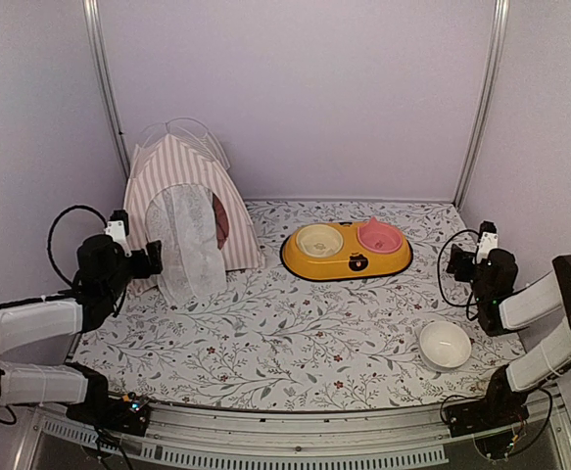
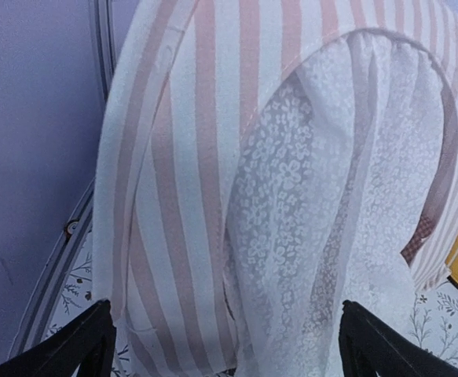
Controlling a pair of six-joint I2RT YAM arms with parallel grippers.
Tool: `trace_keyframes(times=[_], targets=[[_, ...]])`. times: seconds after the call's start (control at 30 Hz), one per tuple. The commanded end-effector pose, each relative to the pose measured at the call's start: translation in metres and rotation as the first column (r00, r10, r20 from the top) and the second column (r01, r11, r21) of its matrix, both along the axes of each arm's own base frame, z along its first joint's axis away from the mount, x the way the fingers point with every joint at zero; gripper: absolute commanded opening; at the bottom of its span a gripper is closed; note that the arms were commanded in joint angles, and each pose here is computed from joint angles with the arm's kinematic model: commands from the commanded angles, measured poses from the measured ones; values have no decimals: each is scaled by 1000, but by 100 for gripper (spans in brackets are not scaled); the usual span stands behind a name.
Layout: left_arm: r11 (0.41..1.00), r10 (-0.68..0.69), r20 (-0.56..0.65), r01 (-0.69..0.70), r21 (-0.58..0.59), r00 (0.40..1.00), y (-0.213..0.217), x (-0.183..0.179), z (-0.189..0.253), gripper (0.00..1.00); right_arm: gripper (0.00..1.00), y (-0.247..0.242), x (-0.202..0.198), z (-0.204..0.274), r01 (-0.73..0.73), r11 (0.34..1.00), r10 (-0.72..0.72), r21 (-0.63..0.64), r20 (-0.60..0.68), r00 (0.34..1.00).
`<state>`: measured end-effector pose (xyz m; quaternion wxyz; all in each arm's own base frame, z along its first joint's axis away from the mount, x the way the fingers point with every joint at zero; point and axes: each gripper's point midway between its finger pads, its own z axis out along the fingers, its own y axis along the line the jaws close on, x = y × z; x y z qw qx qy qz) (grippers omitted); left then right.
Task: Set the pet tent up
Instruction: Reset both arms
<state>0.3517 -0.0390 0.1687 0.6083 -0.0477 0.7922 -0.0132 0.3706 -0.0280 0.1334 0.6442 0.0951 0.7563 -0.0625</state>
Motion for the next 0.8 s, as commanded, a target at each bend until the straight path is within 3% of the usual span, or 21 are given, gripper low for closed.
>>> trace_keyframes(times=[0.0, 0.07, 0.13, 0.33, 0.6, 0.7, 0.77], targets=[[996, 45, 122, -54, 77, 991, 20, 3, 23, 99, 92, 10, 7, 21, -83, 996, 84, -19, 145, 986], [991, 62, 142, -78, 112, 988, 28, 2, 21, 100, 92, 14, 4, 26, -104, 994, 106, -23, 177, 978], [983, 125, 171, -146, 113, 977, 41, -3, 18, 99, 99, 16, 5, 26, -117, 993, 121, -36, 171, 978], [964, 201, 317, -245, 105, 927, 63, -18, 18, 100, 99, 10, 6, 25, -82, 996, 88, -39, 162, 983], [956, 182, 388, -256, 146, 903, 64, -15, 13, 100, 99, 10, 6, 25, -83, 996, 88, -38, 162, 983], [968, 91, 400, -176, 181, 912, 49, -15, 8, 100, 99, 10, 6, 25, -83, 996, 88, -38, 162, 983], [963, 104, 410, -194, 185, 906, 50, -12, 10, 99, 99, 10, 6, 25, -84, 996, 89, -38, 162, 983]])
